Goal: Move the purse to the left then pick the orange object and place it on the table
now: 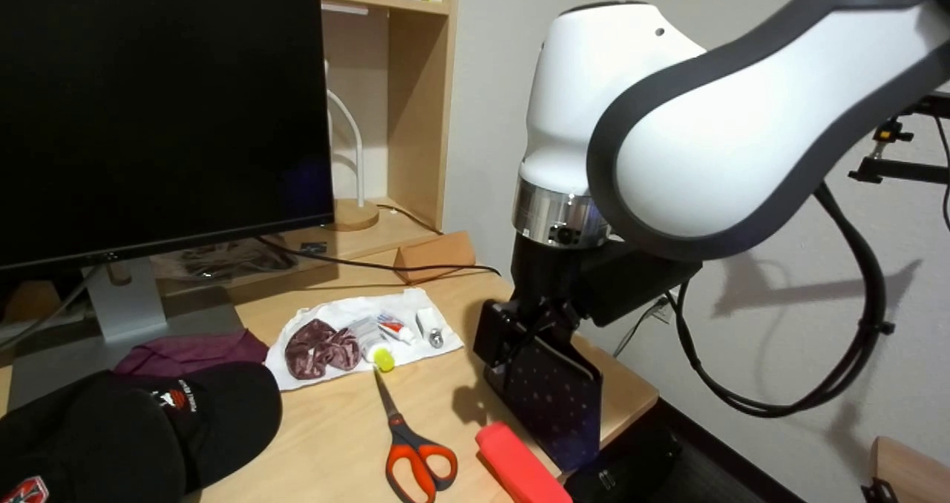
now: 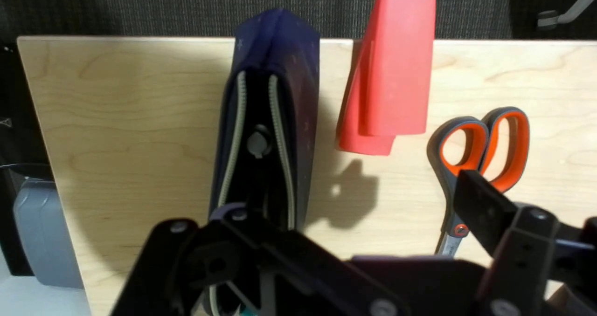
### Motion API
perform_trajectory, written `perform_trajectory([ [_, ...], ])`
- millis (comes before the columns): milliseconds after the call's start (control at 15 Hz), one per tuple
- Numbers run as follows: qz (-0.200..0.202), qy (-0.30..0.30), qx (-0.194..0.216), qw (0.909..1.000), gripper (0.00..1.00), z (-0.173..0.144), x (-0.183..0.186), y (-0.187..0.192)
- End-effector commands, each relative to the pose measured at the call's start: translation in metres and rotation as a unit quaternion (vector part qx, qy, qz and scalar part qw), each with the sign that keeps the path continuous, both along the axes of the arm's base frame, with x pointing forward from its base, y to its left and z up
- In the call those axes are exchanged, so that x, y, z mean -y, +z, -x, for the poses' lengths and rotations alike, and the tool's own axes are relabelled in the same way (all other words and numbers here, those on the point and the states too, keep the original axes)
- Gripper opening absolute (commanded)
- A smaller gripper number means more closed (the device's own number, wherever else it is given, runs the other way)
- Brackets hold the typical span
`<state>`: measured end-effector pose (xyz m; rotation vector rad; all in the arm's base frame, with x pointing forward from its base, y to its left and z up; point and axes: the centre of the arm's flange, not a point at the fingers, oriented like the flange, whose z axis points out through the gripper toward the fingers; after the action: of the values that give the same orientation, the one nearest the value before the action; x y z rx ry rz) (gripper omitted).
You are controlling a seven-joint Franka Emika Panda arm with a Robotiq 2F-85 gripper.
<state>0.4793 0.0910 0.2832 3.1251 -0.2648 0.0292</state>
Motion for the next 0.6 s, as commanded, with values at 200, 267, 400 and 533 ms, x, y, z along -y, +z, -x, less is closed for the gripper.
perform_trajectory([
  [200, -0.003, -0.019, -0.001, 0.9998, 0.73, 0.0037, 0.0129, -0.0154],
  [267, -0.003, -0.018, -0.001, 0.9998, 0.72, 0.004, 0.0138, -0.0165],
  [400, 0.0, -0.015, -0.001, 0.9999, 0.65, 0.0036, 0.0132, -0.0165],
  [533, -0.002, -0.014, -0.001, 0.9999, 0.51, 0.0032, 0.0124, -0.0143],
])
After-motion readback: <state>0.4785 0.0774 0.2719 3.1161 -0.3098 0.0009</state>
